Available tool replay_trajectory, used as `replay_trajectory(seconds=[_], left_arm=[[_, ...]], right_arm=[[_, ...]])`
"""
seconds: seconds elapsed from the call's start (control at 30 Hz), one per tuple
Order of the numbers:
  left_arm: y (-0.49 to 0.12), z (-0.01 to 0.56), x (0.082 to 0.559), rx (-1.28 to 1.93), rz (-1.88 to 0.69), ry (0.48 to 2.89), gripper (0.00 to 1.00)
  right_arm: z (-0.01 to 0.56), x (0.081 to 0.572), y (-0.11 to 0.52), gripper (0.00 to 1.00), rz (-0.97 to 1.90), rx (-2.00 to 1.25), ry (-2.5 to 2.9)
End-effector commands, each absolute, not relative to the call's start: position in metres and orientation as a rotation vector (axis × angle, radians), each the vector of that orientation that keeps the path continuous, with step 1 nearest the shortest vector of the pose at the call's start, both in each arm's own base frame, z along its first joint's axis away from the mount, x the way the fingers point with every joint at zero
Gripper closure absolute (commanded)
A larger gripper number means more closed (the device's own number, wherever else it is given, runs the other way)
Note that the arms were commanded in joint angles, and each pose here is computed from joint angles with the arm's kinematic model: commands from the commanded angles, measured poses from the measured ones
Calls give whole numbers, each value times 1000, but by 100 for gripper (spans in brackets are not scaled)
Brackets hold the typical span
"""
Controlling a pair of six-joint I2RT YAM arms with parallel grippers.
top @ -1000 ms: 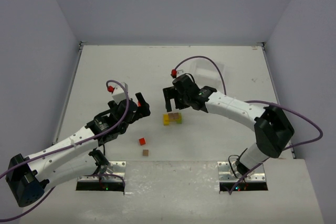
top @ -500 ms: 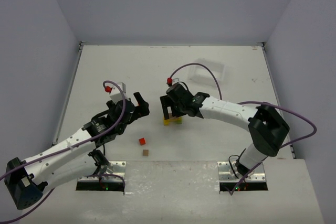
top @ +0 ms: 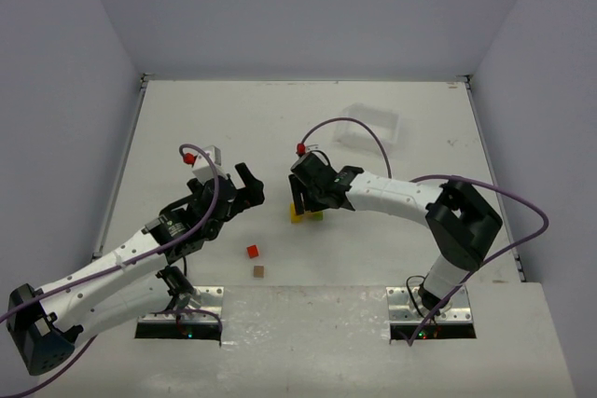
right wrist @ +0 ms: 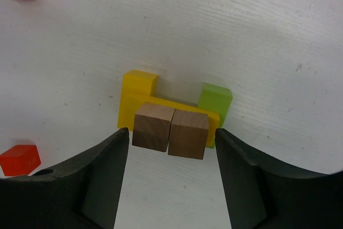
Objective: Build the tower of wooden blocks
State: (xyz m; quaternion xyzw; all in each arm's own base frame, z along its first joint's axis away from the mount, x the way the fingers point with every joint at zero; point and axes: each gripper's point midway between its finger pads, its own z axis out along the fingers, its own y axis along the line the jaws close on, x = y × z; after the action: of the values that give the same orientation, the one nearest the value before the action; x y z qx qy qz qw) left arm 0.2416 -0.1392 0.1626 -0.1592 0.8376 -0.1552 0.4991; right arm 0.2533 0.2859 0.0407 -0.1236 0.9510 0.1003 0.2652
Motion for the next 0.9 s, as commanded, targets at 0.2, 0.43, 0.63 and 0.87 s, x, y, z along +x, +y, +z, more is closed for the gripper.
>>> replay_trajectory(seconds=[0.2,0.43,0.63,0.87], left_arm=[[-142,171,244,-394,-408,1987,0],[-142,169,244,-391,-409,1990,0],[-143,169,244,-390,-412,1990,0],[-144,168,244,-384,-417,1993,0]], right_arm=[[53,262,302,36,322,-271,2526],[51,260,302,37,319,-267,2529],[52,260,302,37,325,-236,2531],[51,258,301,38,330,-204,2540]])
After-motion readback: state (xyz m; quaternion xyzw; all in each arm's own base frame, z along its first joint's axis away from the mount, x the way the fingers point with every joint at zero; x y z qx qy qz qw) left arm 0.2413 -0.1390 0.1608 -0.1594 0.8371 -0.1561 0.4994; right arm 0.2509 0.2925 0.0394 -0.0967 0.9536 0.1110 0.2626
